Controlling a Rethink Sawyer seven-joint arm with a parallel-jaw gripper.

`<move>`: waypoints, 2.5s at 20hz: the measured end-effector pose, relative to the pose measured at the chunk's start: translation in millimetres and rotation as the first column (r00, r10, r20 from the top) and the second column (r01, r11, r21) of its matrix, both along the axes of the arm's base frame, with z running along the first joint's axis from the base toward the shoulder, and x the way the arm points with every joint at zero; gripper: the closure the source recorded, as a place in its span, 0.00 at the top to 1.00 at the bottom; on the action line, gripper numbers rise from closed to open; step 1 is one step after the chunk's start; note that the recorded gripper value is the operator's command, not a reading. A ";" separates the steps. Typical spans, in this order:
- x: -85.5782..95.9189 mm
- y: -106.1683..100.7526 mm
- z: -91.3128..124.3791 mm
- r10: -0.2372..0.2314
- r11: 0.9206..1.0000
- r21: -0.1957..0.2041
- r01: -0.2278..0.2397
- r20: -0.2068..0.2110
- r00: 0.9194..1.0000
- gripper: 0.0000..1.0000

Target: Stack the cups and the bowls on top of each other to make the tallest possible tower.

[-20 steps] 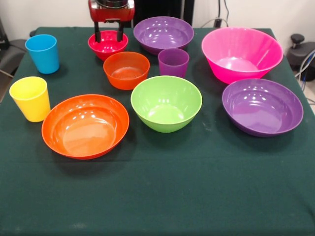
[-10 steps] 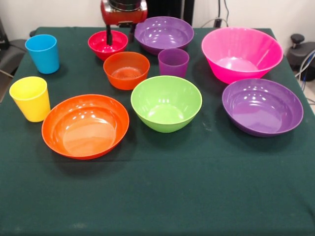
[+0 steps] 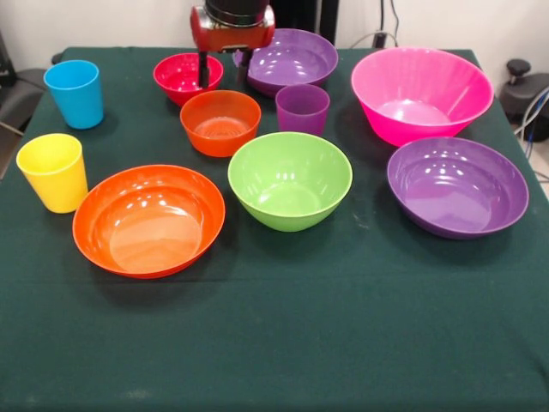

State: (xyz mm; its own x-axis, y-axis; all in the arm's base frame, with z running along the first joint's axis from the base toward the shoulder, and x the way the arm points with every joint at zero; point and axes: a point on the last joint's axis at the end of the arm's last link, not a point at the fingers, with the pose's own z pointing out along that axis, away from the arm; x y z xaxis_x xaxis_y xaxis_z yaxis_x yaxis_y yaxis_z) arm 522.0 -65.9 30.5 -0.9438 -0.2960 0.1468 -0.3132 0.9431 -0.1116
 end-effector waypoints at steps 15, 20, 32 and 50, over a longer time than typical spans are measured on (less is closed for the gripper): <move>44.7 -17.5 0.3 -0.044 0.999 -0.029 0.044 0.016 0.999 1.00; 50.1 -16.4 -10.3 -0.043 0.999 -0.024 0.044 0.014 0.999 1.00; 62.6 -14.9 -36.5 -0.046 0.999 -0.013 0.046 0.012 0.999 1.00; 75.2 -20.5 -21.2 -0.047 0.998 -0.027 0.049 0.045 0.998 1.00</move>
State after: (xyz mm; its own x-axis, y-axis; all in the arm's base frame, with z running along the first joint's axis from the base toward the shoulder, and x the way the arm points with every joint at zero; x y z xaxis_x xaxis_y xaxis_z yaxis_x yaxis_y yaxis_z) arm 597.2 -86.4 9.2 -0.9627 -0.2466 0.1117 -0.2617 0.9533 -0.1510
